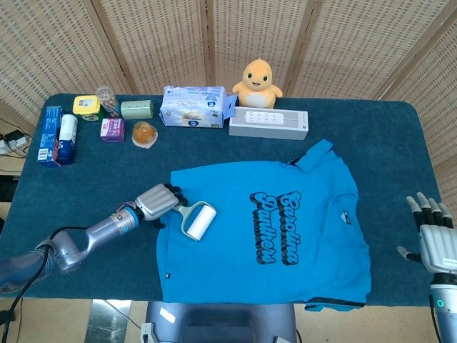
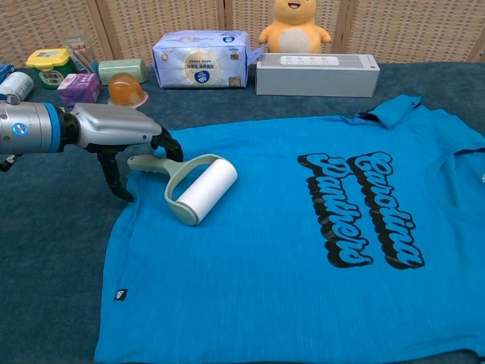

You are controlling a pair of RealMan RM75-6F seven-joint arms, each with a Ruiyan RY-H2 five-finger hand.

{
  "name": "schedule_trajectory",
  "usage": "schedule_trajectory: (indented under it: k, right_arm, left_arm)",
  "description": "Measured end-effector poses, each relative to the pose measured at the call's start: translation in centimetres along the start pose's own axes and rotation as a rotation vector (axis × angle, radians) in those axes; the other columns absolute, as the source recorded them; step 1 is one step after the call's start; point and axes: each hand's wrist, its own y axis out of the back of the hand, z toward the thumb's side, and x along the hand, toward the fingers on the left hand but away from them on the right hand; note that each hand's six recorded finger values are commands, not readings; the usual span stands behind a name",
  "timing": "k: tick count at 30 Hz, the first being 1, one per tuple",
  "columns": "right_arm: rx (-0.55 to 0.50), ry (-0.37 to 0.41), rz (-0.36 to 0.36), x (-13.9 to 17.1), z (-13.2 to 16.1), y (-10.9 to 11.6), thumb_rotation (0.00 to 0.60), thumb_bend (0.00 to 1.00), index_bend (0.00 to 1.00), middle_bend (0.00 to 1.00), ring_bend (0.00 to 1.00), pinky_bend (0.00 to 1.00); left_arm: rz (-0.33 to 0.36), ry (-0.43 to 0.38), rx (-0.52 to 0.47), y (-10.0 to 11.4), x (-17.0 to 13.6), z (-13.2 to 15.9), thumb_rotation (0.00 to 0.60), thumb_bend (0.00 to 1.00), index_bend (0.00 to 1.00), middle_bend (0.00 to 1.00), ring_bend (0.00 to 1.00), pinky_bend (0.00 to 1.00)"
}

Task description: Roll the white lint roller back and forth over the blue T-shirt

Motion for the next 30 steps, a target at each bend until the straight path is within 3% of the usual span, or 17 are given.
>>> schedule_trajectory:
  k: [6,14,19,30]
  right_arm:
    - [0.001,-0.002,0.003,0.0,-0.1,-0.1,0.6,0.0,0.01,0.0,0.0,0.0]
    - [0.002,-0.005,0.003,0.0,-0.1,-0.1,0.6,0.0,0.01,0.0,0.0,0.0]
    - [0.002,-0.004,0.003,0.0,-0.1,-0.1,0.6,0.0,0.01,0.0,0.0,0.0]
    - [0.0,-0.005,0.003,0.0,0.0,-0.1,0.6,0.0,0.01,0.0,0.0,0.0]
  left_arm:
    - [0.027,-0.004,0.017,0.1,0.2,0.7,0.6,0.09,0.4,0.57,0.33,0.28]
    - [0.084,0.003,0.012,0.5,0.5,1.1,0.6,0.12,0.49,0.71,0.45,0.36]
    - [0.136,0.012,0.003,0.9,0.5,1.2,0.6,0.18,0.54,0.8,0.58,0.52]
    - [0.213,0.017,-0.031,1.9,0.8,1.6,0.6,0.21,0.68,0.97,0.75,0.83]
